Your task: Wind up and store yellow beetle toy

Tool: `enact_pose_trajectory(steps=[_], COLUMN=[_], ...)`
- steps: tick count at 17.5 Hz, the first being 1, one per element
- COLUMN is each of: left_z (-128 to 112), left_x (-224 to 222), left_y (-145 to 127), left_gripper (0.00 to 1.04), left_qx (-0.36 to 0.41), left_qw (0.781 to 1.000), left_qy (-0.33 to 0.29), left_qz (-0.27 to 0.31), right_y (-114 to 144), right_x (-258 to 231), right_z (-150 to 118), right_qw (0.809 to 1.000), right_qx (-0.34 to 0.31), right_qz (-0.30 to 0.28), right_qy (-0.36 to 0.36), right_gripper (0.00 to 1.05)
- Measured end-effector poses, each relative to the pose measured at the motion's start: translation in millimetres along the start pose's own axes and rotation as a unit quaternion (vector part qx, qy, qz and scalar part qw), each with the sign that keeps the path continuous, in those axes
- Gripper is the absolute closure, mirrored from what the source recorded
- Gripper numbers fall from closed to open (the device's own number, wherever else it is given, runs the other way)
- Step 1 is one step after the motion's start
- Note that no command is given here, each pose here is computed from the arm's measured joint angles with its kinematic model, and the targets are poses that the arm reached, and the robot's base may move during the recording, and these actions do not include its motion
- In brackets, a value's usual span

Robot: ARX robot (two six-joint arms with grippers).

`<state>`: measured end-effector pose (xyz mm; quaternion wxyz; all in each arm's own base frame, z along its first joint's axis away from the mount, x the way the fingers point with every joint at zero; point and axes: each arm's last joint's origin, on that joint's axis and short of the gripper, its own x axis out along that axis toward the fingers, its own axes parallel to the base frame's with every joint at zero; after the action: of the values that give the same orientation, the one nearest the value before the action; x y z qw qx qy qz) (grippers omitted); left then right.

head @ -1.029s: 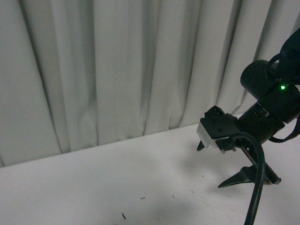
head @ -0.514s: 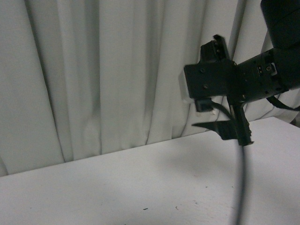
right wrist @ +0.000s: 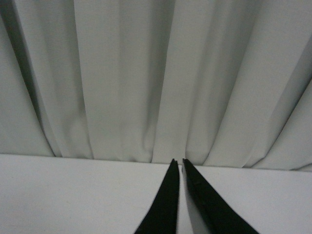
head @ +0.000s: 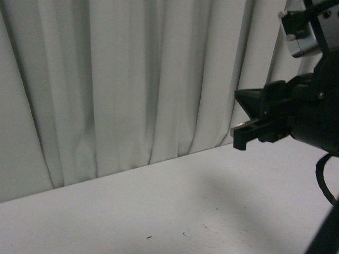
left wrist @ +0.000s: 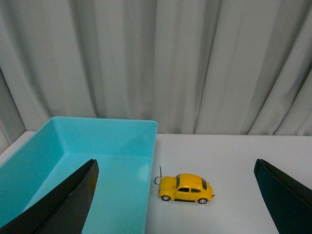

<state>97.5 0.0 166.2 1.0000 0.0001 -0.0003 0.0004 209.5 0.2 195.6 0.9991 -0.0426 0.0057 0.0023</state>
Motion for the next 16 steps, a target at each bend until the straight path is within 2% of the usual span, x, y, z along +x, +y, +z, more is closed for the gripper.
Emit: enact_pose_trajectory(steps=[1, 5, 16], left_z=[0.0, 0.0, 0.0], left_x=[0.0, 0.0, 0.0], left_y=[0.0, 0.0, 0.0], left_gripper=[0.07, 0.07, 0.07], left_qx=[0.000, 0.000, 0.000], left_qw=[1.000, 1.000, 1.000], left_qy=[0.000, 0.000, 0.000], left_qz=[0.000, 0.000, 0.000], right_y=[0.2, 0.9, 2.8], right_x=[-5.3, -30.9, -70.8], right_z=[-2.8, -11.4, -31.7], right_qw=[1.000, 0.999, 0.999], right_qx=[0.009, 0.032, 0.035], right_qz=[0.000, -0.002, -0.002], right_qy=[0.001, -0.003, -0.001], right_gripper=[1.03, 1.03, 1.03])
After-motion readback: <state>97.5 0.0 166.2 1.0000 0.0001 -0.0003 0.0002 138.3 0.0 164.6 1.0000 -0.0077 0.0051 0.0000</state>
